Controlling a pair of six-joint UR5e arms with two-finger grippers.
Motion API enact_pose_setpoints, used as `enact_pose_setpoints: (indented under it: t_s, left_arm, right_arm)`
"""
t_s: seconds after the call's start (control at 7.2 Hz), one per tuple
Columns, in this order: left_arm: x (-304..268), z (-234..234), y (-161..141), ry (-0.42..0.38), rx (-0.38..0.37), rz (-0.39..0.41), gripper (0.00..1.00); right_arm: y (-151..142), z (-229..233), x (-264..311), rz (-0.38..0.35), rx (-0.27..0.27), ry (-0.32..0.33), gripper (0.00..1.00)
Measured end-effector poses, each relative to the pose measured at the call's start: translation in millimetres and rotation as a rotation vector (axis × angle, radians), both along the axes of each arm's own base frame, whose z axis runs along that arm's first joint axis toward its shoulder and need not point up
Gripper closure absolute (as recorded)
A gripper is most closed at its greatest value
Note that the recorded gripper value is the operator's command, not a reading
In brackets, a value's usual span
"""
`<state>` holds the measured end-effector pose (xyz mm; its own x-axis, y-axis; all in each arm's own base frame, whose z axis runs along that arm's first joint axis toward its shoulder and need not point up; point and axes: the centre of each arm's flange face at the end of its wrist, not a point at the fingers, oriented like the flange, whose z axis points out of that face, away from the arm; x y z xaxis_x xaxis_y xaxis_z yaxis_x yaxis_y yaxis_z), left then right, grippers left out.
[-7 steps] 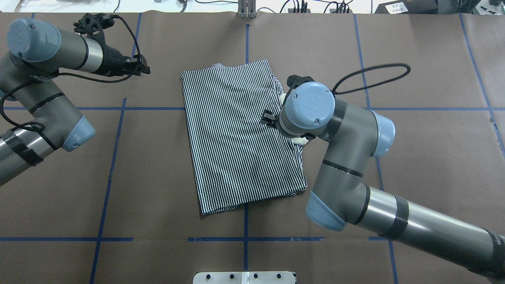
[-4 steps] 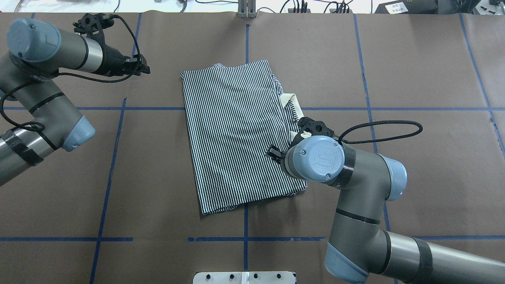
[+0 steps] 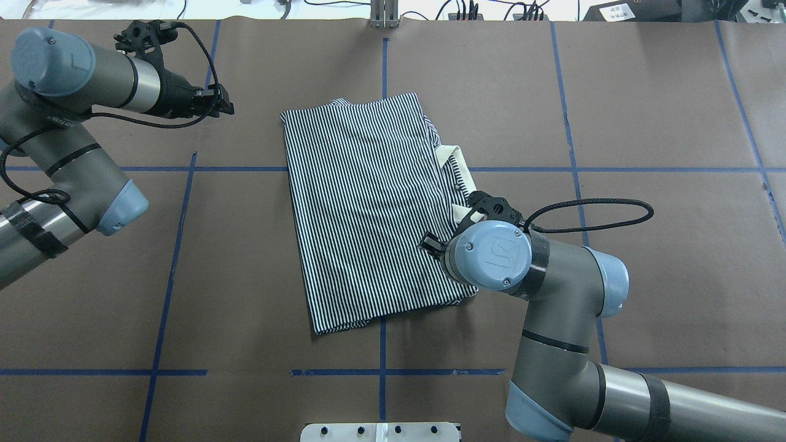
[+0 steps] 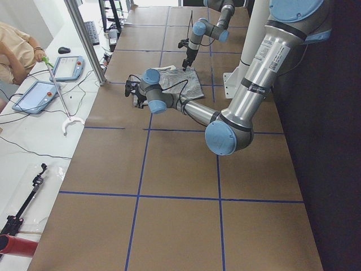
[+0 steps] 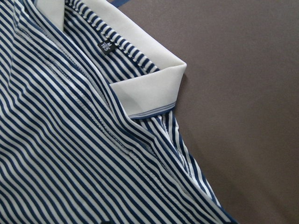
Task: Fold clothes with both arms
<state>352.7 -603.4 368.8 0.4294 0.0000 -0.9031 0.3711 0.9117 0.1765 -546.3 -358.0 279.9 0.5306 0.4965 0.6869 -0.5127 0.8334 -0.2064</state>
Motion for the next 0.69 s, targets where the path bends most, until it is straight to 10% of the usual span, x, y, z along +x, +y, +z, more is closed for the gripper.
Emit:
enact_pose_setpoints:
  t_s: [0.69]
  left_arm:
    - [-3,-6,0,0.006,0.007,-0.004,0.6]
  right_arm:
    - [5,19,-5,-0.03,-0.037,0.025,0.23]
